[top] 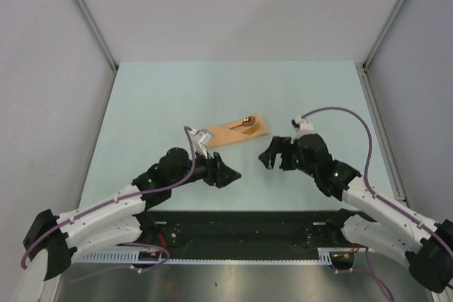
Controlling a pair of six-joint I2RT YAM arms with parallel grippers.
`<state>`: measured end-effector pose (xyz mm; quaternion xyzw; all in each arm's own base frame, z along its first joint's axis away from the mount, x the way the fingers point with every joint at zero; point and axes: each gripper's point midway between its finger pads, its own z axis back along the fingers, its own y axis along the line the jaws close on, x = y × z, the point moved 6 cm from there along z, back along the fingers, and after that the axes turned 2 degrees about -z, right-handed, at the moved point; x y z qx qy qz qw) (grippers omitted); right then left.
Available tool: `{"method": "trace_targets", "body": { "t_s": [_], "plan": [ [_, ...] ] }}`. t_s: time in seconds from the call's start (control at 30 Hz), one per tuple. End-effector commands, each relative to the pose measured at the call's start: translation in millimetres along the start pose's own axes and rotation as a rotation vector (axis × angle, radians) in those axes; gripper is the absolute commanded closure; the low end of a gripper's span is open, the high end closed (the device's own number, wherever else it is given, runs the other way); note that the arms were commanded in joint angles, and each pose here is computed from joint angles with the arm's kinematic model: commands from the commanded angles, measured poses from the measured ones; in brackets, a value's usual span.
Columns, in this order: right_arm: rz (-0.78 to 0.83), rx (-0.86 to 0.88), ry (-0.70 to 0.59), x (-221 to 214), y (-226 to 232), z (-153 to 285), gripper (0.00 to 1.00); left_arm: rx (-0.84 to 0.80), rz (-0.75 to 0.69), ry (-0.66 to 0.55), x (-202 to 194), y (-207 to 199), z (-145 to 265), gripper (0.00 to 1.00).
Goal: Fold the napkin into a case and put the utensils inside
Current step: Reset both arms
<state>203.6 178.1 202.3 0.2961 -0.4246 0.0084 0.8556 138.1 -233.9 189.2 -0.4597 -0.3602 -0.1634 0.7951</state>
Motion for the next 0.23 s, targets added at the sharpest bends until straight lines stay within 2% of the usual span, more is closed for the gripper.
{"method": "trace_targets", "body": {
  "t_s": [0.0, 0.2],
  "plan": [
    [-0.073, 0.011, -0.013, -47, 0, 13, 0.00, -0.122, 0.004, -0.214, 7, -25, 11, 0.26],
    [-0.090, 0.055, 0.003, -67, 8, 18, 0.00, -0.137, -0.003, -0.206, -6, -25, 15, 0.22]
  ]
}}
